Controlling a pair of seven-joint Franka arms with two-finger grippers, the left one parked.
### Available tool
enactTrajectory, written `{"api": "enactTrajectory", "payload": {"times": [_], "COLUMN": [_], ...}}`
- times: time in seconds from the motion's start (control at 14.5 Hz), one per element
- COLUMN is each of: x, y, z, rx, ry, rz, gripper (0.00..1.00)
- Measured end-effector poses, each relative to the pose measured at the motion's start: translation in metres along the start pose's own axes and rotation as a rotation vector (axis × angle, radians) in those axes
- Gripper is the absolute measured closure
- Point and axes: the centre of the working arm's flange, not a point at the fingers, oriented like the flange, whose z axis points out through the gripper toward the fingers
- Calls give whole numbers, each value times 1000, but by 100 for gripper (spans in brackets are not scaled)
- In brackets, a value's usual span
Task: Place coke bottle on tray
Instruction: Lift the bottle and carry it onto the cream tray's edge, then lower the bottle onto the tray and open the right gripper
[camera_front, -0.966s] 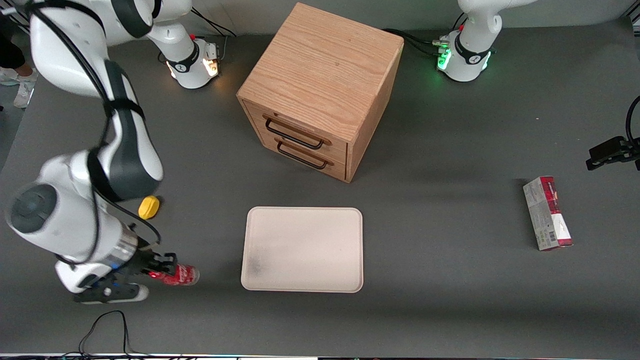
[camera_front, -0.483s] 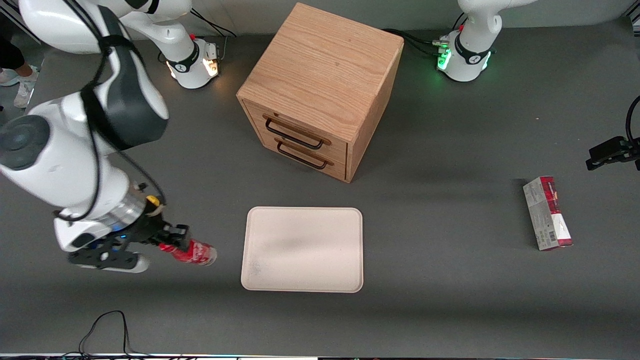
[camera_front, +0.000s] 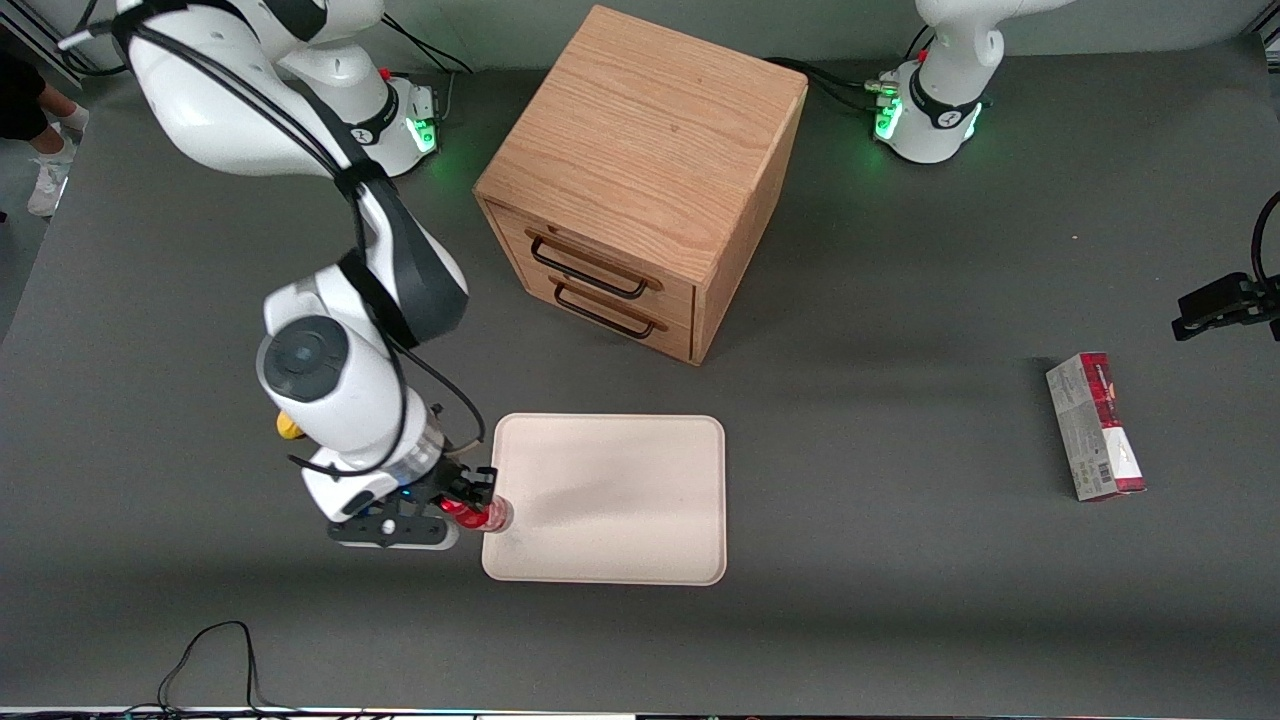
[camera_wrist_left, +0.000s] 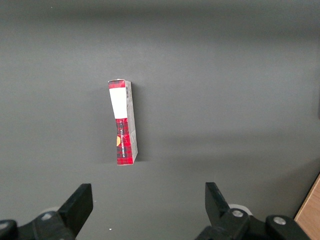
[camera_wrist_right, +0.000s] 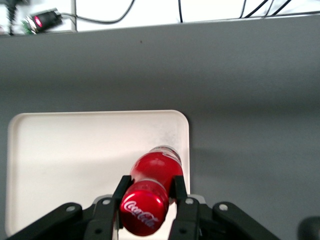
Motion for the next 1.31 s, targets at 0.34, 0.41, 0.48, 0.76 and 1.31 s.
{"api": "enactTrajectory", "payload": {"times": [0.34,0.41,0.48,0.76,1.31], "x": [-13,-13,-12,-12,-4], "y": [-4,-4,-4,-3,7], "z": [54,55,55,60,54], "rx": [8,8,10,-14,-20], "ry": [-1,3,11,44,73], "rz": [-25,-27,-29,-59,-55], "gripper": [61,61,61,37,0]}}
